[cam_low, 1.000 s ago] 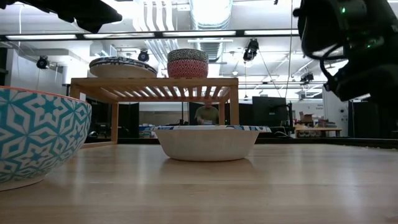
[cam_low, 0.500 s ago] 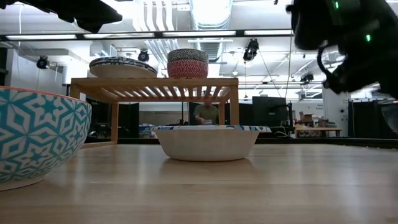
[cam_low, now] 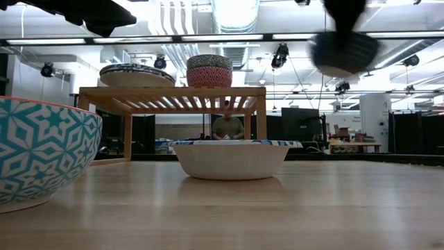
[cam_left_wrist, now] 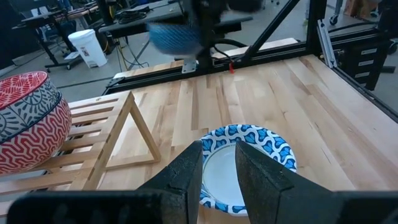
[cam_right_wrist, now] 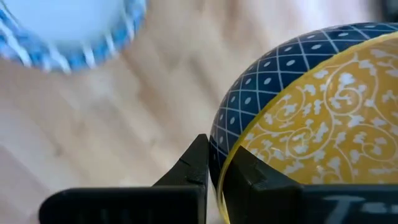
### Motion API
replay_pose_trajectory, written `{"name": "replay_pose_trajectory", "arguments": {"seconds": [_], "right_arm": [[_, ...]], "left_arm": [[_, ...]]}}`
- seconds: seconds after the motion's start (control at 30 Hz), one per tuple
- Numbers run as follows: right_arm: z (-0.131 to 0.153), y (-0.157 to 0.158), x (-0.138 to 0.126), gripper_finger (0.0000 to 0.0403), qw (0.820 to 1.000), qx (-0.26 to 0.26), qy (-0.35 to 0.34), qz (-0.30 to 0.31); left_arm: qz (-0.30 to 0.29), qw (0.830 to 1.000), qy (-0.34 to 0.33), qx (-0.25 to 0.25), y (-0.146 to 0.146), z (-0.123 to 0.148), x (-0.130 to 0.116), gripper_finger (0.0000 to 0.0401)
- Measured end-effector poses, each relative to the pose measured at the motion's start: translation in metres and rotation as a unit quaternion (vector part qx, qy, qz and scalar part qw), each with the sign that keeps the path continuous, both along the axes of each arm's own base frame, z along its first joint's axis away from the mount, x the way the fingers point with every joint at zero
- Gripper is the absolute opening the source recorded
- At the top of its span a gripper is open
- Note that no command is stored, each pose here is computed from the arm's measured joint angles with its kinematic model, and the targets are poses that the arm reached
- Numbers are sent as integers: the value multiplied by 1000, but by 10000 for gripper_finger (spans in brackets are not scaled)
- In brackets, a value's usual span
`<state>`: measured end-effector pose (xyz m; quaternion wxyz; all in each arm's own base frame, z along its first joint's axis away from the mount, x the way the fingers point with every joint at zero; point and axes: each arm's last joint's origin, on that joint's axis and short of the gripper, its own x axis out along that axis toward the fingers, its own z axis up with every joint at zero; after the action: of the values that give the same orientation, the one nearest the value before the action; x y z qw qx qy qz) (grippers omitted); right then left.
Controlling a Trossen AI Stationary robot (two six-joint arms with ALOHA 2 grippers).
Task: Place and stack bowls onto a shelf
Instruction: Stack the yellow pattern bowl on top of the red pattern bowl on the shelf
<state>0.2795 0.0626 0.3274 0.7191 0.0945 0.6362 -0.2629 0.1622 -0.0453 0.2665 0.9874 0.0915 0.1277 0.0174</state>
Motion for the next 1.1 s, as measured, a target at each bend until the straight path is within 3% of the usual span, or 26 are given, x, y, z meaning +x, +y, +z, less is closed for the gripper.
{"name": "replay_pose_trajectory", "arguments": {"seconds": [0.13, 0.23, 0.37, 0.53, 0.73, 0.8, 0.97, 1.1], "right_arm": [[36, -22, 15, 13, 993, -74, -43, 85], [58, -37, 26, 13, 975, -132, -38, 176], [74, -53, 48, 13, 933, -182, -14, 311], [82, -76, 78, 13, 875, -224, 27, 427], [86, -112, 98, 13, 830, -305, 57, 463], [88, -123, 100, 13, 829, -317, 53, 457], [93, -141, 96, 13, 818, -301, 40, 489], [93, -142, 96, 13, 780, -297, 52, 549]], "left_arm": [[0, 1000, -1, -1, 0, 0, 0, 79], [0, 1000, -2, 0, 0, 1, 0, 79], [-1, 1000, -5, 2, 0, 1, 0, 79], [-1, 1000, -12, 0, 0, 3, 0, 79], [-2, 1000, -12, 3, 0, 3, 1, 79], [-3, 1000, -15, 6, 0, 4, 1, 79], [-4, 1000, -12, 12, 0, 3, 1, 79], [-5, 1000, -13, 18, 0, 3, 1, 79]]}}
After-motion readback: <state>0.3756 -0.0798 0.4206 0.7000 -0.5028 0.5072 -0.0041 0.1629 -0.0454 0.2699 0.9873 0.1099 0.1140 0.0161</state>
